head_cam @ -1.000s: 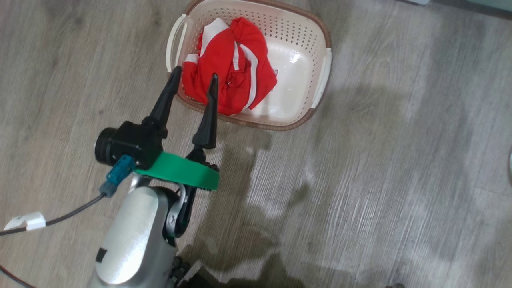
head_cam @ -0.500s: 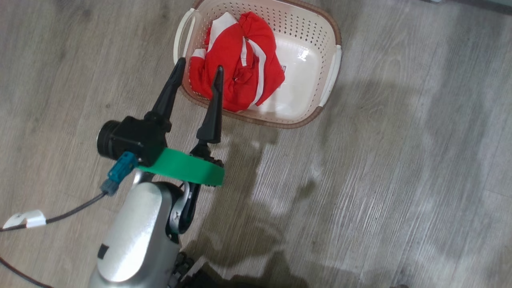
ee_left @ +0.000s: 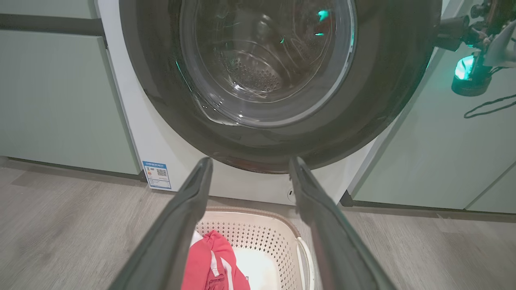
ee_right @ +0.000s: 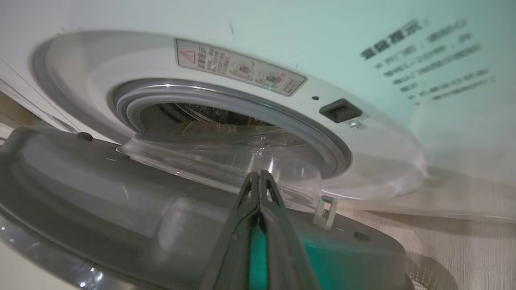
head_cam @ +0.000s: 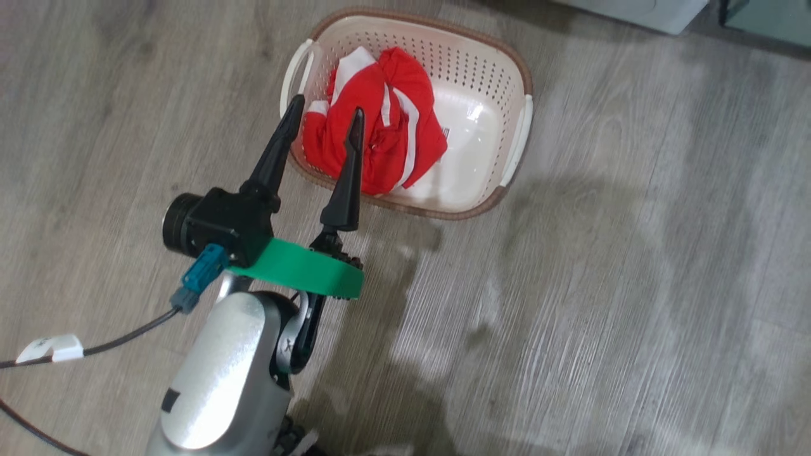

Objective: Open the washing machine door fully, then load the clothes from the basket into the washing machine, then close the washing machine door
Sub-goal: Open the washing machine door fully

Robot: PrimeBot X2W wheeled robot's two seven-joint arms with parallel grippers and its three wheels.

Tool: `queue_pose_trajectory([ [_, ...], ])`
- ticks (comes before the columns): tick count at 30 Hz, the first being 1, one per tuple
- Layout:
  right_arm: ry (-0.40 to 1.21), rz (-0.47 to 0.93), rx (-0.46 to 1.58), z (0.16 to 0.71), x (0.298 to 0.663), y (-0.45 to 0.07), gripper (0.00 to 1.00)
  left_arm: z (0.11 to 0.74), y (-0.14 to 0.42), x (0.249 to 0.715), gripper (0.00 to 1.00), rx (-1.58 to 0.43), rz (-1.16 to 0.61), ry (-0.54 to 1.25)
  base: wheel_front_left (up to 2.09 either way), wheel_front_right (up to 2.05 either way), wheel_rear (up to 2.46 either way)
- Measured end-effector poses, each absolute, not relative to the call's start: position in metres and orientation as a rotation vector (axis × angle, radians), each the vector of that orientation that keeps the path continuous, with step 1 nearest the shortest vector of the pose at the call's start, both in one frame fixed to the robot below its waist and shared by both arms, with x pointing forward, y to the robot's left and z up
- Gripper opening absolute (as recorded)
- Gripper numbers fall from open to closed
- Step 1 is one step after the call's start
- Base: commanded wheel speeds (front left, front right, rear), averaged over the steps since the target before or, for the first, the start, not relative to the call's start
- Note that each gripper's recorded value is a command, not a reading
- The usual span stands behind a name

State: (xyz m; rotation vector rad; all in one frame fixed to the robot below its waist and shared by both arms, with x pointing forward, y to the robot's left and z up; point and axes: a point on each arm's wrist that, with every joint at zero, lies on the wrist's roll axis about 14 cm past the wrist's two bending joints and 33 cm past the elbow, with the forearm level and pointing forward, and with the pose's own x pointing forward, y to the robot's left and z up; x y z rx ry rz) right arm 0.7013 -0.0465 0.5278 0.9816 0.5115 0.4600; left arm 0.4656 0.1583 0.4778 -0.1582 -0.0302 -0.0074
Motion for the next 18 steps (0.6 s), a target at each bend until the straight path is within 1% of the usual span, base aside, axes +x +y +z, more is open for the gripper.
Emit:
queue_pose_trajectory([
  [6,0.573,0.484,0.989,0.525,0.678,-0.040,0.00,0.493,0.160,0.458,1.00,-0.158,-0.004,-0.060,0.00,0.00,0.00],
  [18,0.690,0.561,1.009,0.520,0.619,-0.015,0.00,0.510,0.168,0.423,1.00,-0.160,0.030,-0.082,0.00,0.00,0.00],
])
